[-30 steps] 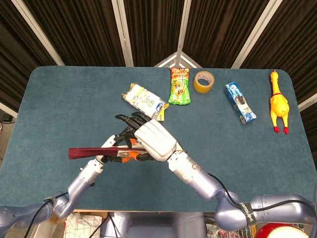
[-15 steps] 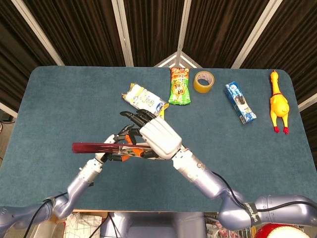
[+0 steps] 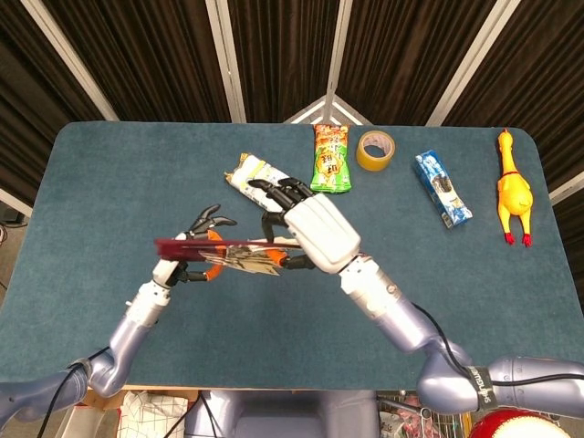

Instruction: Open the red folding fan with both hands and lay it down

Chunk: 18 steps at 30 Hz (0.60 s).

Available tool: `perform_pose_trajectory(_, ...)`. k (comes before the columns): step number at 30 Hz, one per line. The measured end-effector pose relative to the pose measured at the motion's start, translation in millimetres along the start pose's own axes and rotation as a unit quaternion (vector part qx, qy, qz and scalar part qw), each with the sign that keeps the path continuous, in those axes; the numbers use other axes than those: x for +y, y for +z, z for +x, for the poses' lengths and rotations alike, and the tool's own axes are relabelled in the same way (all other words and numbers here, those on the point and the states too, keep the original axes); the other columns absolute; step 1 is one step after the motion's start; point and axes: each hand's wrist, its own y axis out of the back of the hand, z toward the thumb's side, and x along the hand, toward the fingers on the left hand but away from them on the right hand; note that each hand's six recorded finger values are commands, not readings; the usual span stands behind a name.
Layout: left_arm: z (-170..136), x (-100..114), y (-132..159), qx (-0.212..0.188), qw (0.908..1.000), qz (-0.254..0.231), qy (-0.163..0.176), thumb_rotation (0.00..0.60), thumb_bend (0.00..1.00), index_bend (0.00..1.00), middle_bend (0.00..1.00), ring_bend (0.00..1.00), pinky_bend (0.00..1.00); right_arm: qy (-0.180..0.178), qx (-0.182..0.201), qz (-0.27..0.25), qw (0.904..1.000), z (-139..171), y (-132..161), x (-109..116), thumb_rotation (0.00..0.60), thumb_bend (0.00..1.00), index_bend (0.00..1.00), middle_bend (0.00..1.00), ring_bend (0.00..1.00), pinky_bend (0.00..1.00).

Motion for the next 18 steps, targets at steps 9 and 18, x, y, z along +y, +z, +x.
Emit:
perform_pose_trajectory(9,-5.4,39.7,11.5,-0.025,0.9906,0.129,0.039,0.6,0.59,0.66,0.22,0.0,0.18,-0.013,-0.021,0.012,0.9996,9.1,-28.6,13.0,0.6,0.5,0.95,0.16,0.26,0.17)
perform_pose_trajectory(18,-11.6,64.1,12.0,-0.028,0.9734,0.219,0.063,0.6,0.58,0.66,0.22,0.0,0.18,-0.028,-0.031,0.051,0.9978,18.8,-47.2,28.5,0.6,0.5,0.95,0.16,0.26,0.17)
